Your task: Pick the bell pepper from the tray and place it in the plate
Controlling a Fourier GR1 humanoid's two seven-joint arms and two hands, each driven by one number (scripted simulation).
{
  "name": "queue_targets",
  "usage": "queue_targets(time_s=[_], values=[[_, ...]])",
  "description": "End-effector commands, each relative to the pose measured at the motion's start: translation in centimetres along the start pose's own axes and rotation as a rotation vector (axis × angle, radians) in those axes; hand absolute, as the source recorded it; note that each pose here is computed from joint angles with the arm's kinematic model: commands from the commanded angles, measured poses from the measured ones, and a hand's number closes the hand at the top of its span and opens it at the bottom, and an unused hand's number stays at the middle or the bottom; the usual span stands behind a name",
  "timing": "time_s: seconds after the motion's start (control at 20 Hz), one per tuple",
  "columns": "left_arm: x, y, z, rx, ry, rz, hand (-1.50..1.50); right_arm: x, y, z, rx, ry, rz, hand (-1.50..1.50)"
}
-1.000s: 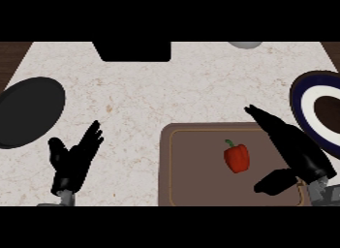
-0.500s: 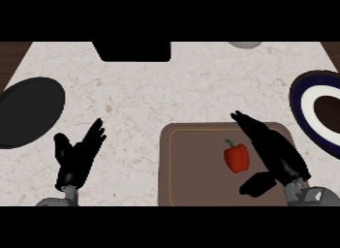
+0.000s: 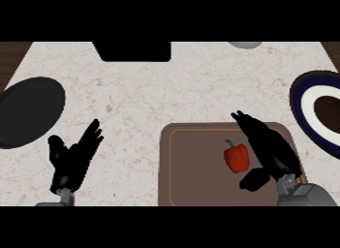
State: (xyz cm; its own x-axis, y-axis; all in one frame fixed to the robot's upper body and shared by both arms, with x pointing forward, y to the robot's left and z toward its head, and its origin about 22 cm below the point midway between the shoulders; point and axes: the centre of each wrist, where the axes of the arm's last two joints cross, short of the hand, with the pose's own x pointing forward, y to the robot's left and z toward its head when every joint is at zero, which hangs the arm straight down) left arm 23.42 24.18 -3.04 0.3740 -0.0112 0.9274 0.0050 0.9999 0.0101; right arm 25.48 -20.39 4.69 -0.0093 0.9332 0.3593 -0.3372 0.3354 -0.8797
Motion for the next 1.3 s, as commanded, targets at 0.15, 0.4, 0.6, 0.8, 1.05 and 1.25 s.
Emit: queue_targets(time_s=[0.15,0.4,0.6,0.8,1.05,1.25], values=[[-0.6,-1.2,0.4,0.001,0.012,0.003,0.00,0.2,1.9,-1.8,0.047,-0.005,0.022,-1.50],[-0.6,-0.8,0.0,-0.015,0.002,0.002,0.00,-0.9,2.7,-4.9,0.139,0.007,0.124,1.50],[0.7,-0.8,-0.7,0.010,-0.014,0.021,0.00,-1.3,4.2,-3.1,0.087,-0.065,0.165,1.50],[-0.3,0.5,0.4,-0.002,-0.004,-0.002,0.00,-1.4,3.1,-3.1,0.054,-0.062,0.181,1.50],[0.5,-0.6,-0.4,0.011,-0.009,0.000,0.00,-1.8,4.8,-0.1,-0.072,-0.122,0.168,1.50],[-1.5,0.4,0.3,0.052,0.018,0.022,0.00,-2.7,5.8,6.4,-0.211,-0.193,0.034,1.50]])
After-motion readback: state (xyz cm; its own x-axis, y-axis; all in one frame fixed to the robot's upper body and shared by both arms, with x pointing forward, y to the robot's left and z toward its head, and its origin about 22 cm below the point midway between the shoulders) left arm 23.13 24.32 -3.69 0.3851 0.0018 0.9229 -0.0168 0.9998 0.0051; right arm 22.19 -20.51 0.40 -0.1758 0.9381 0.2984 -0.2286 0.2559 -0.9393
